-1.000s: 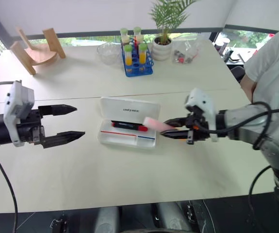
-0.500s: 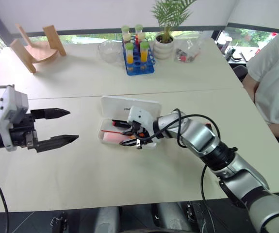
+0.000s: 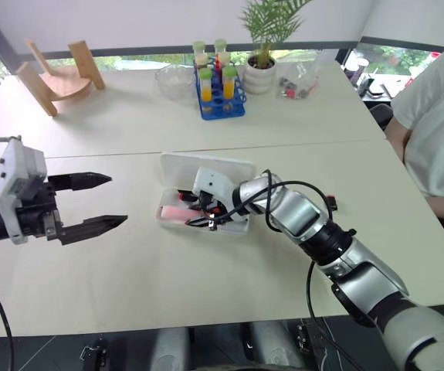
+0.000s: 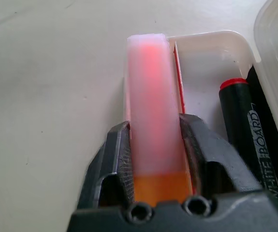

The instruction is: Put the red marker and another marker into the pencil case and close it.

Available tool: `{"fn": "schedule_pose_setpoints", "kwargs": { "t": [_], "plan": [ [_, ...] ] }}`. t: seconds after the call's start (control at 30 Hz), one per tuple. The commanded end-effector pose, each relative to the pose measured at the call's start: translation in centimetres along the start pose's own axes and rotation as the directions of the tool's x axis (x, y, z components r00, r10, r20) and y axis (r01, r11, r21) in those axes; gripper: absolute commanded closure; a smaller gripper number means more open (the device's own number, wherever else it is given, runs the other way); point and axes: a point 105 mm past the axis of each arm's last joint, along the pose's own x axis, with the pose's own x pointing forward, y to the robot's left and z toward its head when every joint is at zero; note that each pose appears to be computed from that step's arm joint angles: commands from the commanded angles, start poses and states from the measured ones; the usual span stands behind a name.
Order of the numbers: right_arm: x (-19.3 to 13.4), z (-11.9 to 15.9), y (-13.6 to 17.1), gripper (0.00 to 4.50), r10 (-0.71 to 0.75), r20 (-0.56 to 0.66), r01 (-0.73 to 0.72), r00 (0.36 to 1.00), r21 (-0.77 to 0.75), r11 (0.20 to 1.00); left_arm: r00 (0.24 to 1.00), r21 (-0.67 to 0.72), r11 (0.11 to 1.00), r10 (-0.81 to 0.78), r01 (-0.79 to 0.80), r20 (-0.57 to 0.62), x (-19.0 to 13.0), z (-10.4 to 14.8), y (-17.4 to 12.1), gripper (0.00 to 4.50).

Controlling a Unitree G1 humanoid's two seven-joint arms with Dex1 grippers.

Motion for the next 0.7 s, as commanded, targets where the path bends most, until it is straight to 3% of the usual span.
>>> {"fn": "schedule_pose_setpoints", "kwargs": {
  "t": [0.03,0.1,0.17,0.23,0.3,0.4,0.53,0.7],
  "plan": [
    [-0.8,2.2,-0.1,1.22,0.000,0.060,0.002,0.998,-0.039,0.999,1.000,0.029,1.000,-0.001,0.000,0.019,0.0,0.7,-0.1,0.00],
    [-1.6,3.1,-0.2,0.15,-0.002,0.089,0.004,0.996,-0.025,1.000,1.000,0.029,1.000,-0.002,0.002,0.021,0.0,0.7,-0.1,0.00],
    [-3.7,4.5,-1.0,0.06,-0.044,0.147,0.041,0.988,0.024,0.999,1.000,0.027,1.000,-0.011,0.010,0.024,0.2,0.7,-0.1,0.00],
    [-8.9,5.5,-3.2,0.06,-0.192,0.209,0.166,0.959,0.134,0.977,0.999,0.029,0.999,-0.032,0.031,0.031,0.7,0.6,-0.3,0.00],
    [-13.4,4.8,-4.4,0.06,-0.325,0.215,0.278,0.921,0.223,0.935,0.998,0.027,0.998,-0.053,0.052,0.041,1.0,0.7,-0.6,0.00],
    [-18.2,1.9,-4.8,0.06,-0.481,0.130,0.415,0.867,0.345,0.842,0.996,0.030,0.997,-0.073,0.071,0.047,1.5,0.6,-0.8,0.00],
    [-23.9,-4.8,-4.8,0.06,-0.683,-0.096,0.654,0.724,0.408,0.637,0.992,0.033,0.994,-0.104,0.102,0.067,2.6,0.5,-0.8,0.00],
    [-25.7,-11.4,-4.1,0.06,-0.753,-0.262,0.774,0.603,0.418,0.475,0.988,0.044,0.990,-0.134,0.131,0.076,3.7,0.5,-0.5,0.00]
  ]
}}
